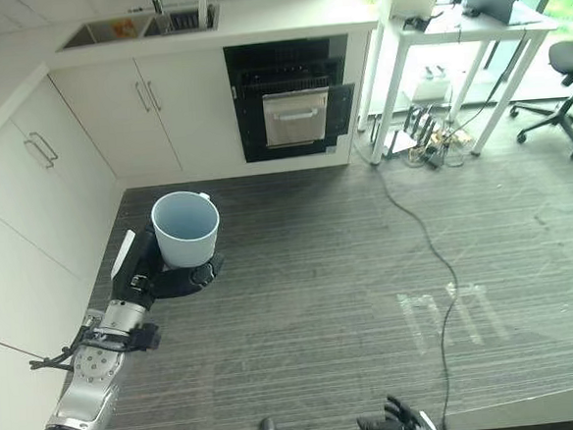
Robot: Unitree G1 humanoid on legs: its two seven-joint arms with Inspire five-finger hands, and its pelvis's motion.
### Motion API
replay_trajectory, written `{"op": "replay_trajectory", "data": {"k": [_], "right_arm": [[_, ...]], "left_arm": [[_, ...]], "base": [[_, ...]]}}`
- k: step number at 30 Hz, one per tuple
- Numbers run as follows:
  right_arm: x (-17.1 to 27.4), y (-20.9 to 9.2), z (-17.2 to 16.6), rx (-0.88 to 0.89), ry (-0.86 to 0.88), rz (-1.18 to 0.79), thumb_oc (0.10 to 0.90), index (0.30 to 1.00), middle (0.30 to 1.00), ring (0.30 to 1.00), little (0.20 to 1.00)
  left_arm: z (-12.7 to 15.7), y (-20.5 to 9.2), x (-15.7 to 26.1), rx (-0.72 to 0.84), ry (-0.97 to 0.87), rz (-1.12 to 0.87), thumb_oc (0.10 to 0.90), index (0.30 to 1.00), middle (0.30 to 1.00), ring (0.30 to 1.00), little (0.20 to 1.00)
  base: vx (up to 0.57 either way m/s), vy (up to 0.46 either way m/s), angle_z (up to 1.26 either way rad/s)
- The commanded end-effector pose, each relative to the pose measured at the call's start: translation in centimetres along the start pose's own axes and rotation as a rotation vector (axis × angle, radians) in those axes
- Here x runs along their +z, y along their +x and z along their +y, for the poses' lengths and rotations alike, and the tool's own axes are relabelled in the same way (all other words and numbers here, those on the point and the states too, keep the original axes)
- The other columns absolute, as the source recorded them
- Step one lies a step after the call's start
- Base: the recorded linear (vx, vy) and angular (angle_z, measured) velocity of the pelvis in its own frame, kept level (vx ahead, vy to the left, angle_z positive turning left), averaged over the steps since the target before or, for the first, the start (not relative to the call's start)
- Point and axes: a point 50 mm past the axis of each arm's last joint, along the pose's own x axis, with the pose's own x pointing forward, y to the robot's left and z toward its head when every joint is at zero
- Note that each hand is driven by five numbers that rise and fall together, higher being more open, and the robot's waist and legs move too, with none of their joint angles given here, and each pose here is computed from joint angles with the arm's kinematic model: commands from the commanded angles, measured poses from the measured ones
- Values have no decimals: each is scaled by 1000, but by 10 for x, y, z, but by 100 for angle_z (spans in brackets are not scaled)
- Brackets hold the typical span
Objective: Place the dishes in the dishwasher.
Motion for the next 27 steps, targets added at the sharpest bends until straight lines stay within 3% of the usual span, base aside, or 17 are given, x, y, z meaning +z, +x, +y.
{"op": "replay_trajectory", "data": {"k": [1,11,21,27], "right_arm": [[38,9,0,-2,2,-144,800,900,900,900,900],[24,8,-15,-65,135,-79,800,900,900,900,900],[35,8,-27,-57,25,-95,800,900,900,900,900],[46,12,-22,-15,-5,-122,800,900,900,900,900]], "left_arm": [[9,20,57,10,43,-308,400,300,300,300,300],[10,15,60,-13,82,-321,400,300,300,300,300],[17,6,61,62,57,-282,400,300,300,300,300],[26,2,55,97,74,-258,400,300,300,300,300]], "base": [[237,109,25],[544,-277,40],[489,-413,-48],[362,2,-71]]}}
